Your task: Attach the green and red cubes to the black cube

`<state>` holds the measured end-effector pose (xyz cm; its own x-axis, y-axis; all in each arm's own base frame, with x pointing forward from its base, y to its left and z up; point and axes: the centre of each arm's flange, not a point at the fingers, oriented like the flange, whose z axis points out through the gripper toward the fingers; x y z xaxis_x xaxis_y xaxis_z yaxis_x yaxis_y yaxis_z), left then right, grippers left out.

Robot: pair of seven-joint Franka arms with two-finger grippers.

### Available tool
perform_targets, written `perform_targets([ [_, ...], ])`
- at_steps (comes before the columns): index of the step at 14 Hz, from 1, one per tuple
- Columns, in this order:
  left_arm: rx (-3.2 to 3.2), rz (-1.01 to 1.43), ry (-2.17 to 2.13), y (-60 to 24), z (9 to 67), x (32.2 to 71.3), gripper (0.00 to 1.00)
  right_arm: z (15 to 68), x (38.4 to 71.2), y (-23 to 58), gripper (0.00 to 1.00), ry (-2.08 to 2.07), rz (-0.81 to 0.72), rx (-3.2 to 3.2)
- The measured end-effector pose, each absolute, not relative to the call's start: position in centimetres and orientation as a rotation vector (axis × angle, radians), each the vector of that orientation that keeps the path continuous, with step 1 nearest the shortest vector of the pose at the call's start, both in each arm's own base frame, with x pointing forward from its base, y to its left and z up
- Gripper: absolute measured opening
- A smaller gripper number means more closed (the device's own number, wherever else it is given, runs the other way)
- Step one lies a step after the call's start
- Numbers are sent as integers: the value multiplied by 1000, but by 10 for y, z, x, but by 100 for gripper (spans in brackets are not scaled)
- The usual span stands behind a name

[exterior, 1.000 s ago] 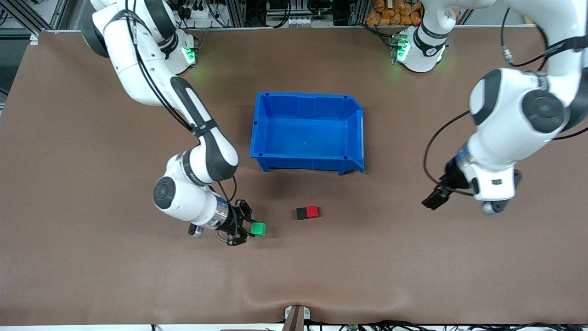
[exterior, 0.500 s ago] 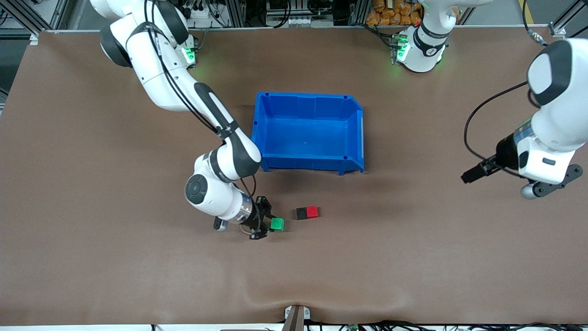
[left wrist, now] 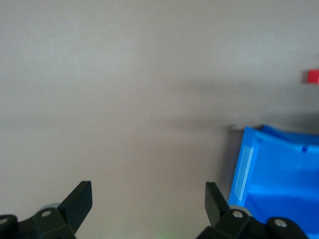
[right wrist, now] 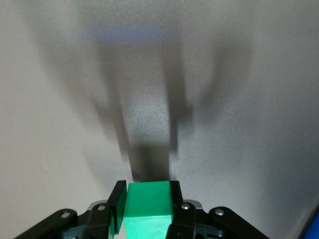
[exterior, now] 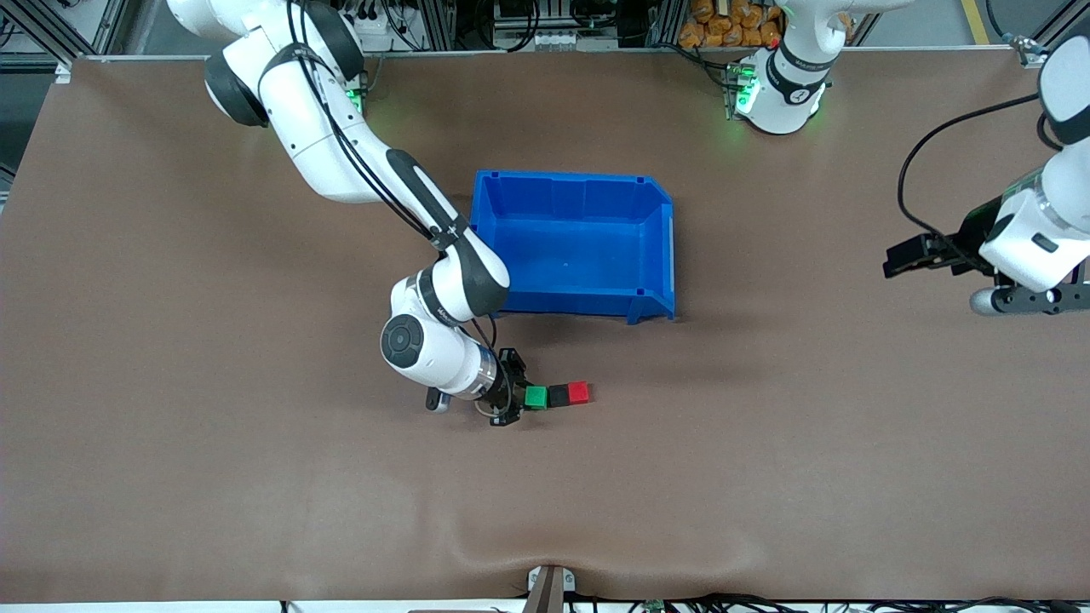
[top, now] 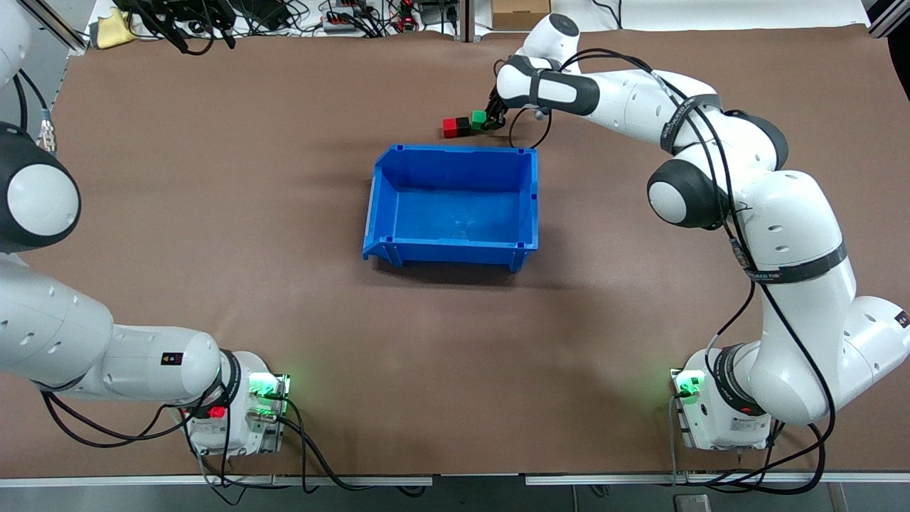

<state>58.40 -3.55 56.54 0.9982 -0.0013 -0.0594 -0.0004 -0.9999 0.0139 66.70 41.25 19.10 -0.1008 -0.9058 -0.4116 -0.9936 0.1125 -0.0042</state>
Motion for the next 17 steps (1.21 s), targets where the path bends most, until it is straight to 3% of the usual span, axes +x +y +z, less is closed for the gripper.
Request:
perform_targets([
  [7, 3206, -64, -137, -52, 631, 555, 100, 178, 657, 424, 40, 2085, 410, -1891],
  [9, 3204, -35, -151, -57, 647, 546, 100, 178, 657, 424, 56, 2086, 409, -1891],
  [13, 3167, -51, -163, -64, 655, 535, 100, 182, 665, 414, 97, 2091, 389, -1873],
  [17, 3166, -58, -160, -63, 652, 536, 100, 200, 687, 390, 100, 2100, 365, -1815],
])
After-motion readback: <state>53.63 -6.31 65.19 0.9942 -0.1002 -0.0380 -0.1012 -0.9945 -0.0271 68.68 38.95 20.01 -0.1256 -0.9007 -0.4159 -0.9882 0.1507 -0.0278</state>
